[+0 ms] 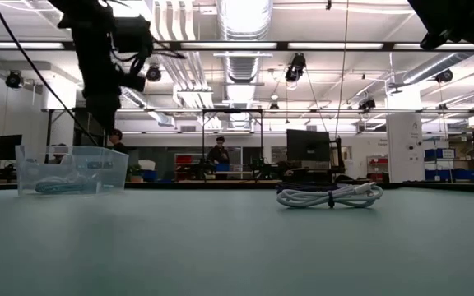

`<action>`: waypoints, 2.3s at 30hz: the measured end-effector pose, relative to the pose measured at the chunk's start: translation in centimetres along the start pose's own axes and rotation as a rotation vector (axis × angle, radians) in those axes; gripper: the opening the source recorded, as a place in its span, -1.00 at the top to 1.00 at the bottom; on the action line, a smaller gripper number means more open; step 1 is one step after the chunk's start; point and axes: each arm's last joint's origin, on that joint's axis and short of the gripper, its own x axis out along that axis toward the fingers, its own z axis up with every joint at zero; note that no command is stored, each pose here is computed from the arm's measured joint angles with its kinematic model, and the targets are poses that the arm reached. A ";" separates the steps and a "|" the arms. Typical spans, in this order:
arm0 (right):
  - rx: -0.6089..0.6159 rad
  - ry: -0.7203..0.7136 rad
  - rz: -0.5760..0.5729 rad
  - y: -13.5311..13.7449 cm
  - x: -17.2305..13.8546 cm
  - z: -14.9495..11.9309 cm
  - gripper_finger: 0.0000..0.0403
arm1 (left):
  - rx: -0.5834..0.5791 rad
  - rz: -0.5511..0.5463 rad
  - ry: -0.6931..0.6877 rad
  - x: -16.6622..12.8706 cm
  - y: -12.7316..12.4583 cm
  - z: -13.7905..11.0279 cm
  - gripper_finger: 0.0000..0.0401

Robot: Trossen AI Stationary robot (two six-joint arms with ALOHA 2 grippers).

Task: Pick and place USB-C Cables
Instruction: Put the violet charger cable into the transparent bin

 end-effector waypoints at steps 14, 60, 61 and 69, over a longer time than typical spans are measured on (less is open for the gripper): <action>-0.004 0.048 -0.038 0.0 0.0 -0.3 0.87 | -0.101 -0.260 -0.400 -6.5 -4.8 3.5 0.63; 0.325 0.558 -0.256 0.9 2.3 -4.4 0.87 | 0.302 -0.474 -0.904 -13.4 -15.4 3.5 0.63; 0.315 0.576 -0.256 0.9 2.6 -4.4 0.87 | 0.296 -0.476 -0.908 -13.4 -15.3 3.5 0.63; 0.233 0.718 -0.253 0.9 5.2 -3.9 0.87 | 0.238 -0.497 -0.968 -13.4 -15.4 3.6 0.63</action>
